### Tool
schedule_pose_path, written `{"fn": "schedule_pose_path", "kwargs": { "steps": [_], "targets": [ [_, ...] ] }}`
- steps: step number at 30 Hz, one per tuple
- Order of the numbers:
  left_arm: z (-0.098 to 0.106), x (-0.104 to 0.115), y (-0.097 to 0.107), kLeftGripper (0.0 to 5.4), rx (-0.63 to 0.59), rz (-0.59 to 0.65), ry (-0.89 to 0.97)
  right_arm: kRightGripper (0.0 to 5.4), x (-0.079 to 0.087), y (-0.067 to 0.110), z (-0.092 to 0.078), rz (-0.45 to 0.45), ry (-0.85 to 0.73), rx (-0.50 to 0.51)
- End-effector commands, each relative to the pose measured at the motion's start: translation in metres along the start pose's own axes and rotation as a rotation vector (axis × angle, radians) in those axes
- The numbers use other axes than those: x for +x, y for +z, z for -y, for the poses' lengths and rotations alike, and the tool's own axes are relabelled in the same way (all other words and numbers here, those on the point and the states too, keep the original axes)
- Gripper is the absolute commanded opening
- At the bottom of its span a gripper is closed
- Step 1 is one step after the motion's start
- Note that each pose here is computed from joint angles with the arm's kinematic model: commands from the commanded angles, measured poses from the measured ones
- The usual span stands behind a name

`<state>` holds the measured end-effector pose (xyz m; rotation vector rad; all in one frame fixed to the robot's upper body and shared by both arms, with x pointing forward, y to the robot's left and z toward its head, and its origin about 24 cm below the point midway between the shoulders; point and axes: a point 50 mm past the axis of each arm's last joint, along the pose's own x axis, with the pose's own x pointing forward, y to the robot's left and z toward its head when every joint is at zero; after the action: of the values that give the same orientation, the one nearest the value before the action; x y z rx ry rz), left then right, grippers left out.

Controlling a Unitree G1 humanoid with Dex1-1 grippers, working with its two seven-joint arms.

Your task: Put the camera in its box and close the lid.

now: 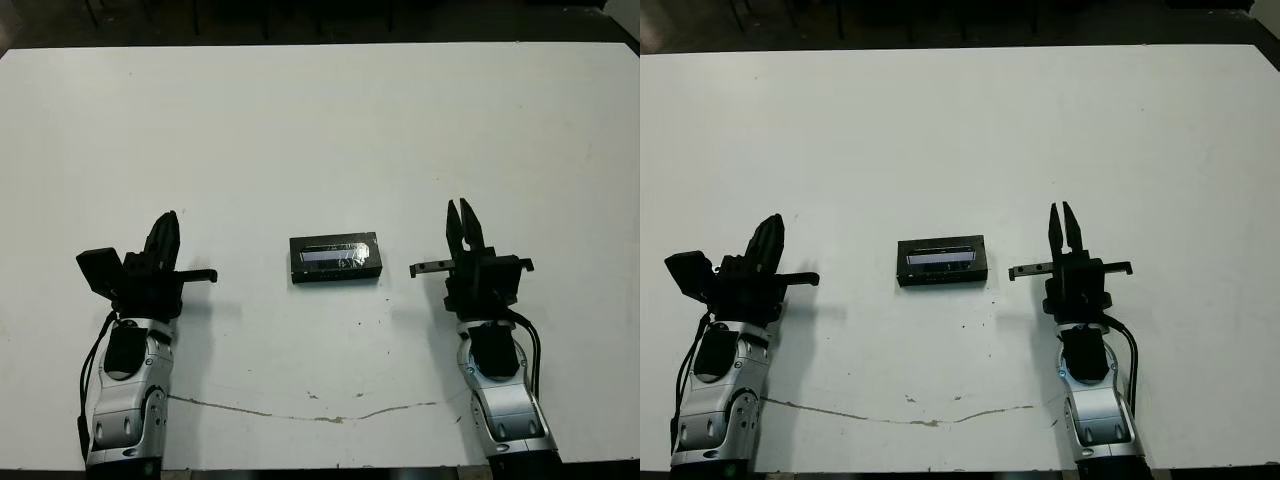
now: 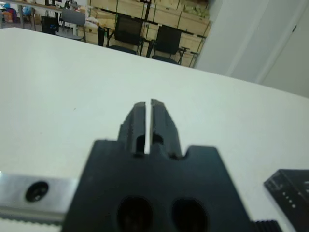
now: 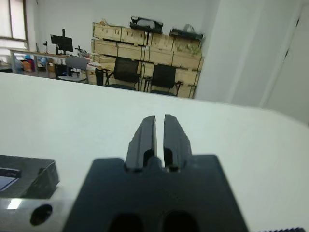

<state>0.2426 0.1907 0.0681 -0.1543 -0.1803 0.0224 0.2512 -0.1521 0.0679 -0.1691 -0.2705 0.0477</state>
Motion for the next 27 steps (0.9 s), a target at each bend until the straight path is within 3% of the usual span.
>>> {"fn": "schedule_pose_path", "kwargs": {
  "steps": [1,14,27],
  "targets": [
    [-0.001,-0.007,-0.008,0.01,0.0,-0.031,0.022,0.0,-0.008,-0.008,0.0,-0.094,0.018,0.049],
    [0.004,-0.015,-0.005,0.01,-0.035,-0.044,-0.024,0.0,-0.015,-0.008,0.01,-0.295,0.108,0.146],
    [0.006,-0.026,-0.012,0.01,-0.044,-0.104,-0.009,0.0,-0.017,-0.011,0.008,-0.346,0.087,0.154]
  ]
}}
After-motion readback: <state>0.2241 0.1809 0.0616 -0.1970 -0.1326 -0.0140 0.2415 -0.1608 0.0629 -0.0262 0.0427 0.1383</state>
